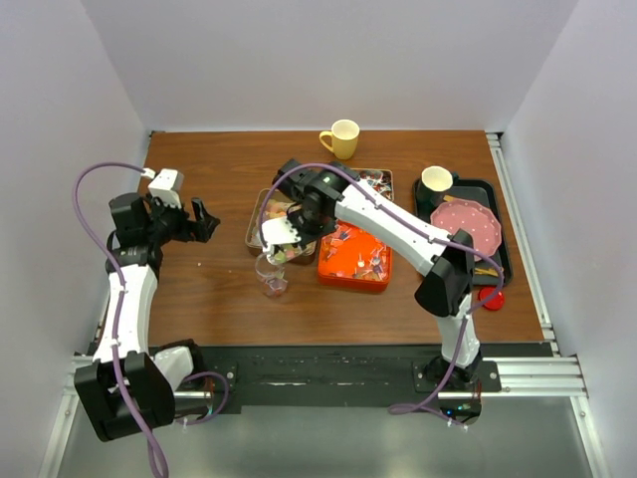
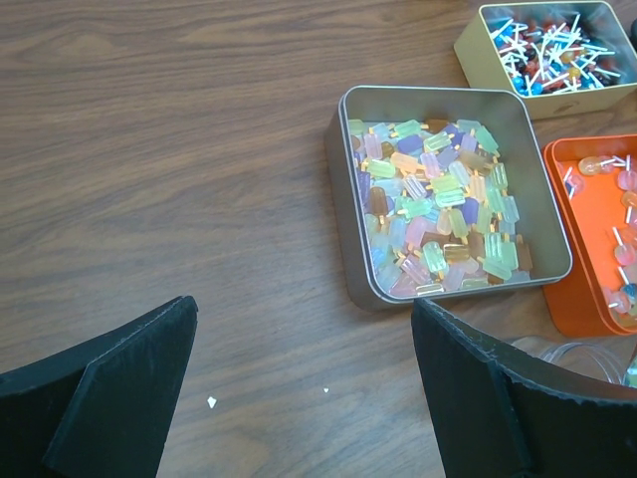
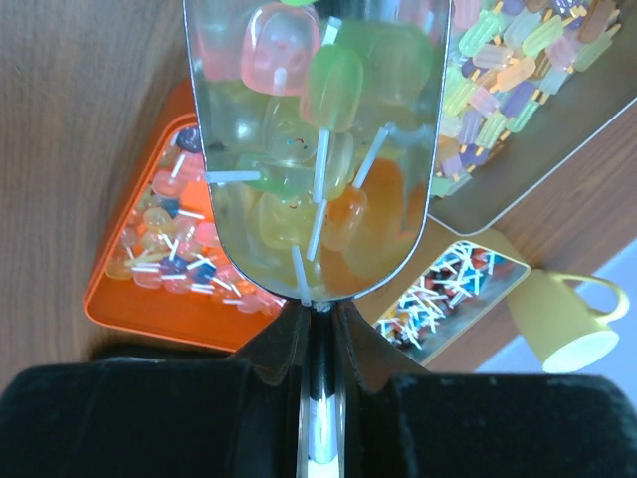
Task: Pack the candies
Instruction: Place the fake candies in the packing bottle.
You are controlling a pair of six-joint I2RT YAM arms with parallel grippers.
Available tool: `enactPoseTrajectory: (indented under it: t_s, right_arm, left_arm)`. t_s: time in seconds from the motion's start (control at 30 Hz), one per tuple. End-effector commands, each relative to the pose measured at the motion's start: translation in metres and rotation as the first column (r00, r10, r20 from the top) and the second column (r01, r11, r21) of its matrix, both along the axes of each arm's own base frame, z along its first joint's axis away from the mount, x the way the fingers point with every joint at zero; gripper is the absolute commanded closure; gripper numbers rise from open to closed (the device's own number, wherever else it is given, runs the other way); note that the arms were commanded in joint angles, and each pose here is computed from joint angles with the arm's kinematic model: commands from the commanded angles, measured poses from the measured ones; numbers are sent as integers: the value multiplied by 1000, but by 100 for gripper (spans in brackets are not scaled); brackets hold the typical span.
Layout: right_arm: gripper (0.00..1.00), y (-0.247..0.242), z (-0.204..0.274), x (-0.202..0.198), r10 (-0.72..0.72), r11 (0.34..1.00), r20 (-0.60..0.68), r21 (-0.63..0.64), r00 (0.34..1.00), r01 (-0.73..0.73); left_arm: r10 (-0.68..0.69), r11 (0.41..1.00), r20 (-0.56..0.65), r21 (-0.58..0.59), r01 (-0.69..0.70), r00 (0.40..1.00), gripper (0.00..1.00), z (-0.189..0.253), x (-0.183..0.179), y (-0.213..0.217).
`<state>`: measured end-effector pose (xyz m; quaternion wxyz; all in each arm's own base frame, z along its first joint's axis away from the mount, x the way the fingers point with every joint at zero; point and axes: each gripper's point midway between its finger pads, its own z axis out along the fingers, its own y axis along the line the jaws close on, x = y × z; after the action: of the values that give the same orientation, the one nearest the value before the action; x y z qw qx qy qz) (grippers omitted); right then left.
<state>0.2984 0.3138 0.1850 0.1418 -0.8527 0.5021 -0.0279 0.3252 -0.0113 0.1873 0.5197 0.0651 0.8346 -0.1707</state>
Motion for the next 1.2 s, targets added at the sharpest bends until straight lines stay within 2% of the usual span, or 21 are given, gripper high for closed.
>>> enactPoseTrajectory:
  t_s: [0.0,0.7,1.17]
  right_arm:
    - [100,-12,22,-3,45,995,85,-95,995,-36]
    - [100,-6,43,-1,202,930,324,-359,924,-77]
    - [100,-6,53,-3,223,920,366,-385,904,-71]
  left_arm:
    - [26,1000,51,13,-27,998,6,10,0,5]
    - [41,999,80,-4,-40,996,5,14,-3,5]
    - [26,1000,92,-19,-24,995,5,15,-6,0]
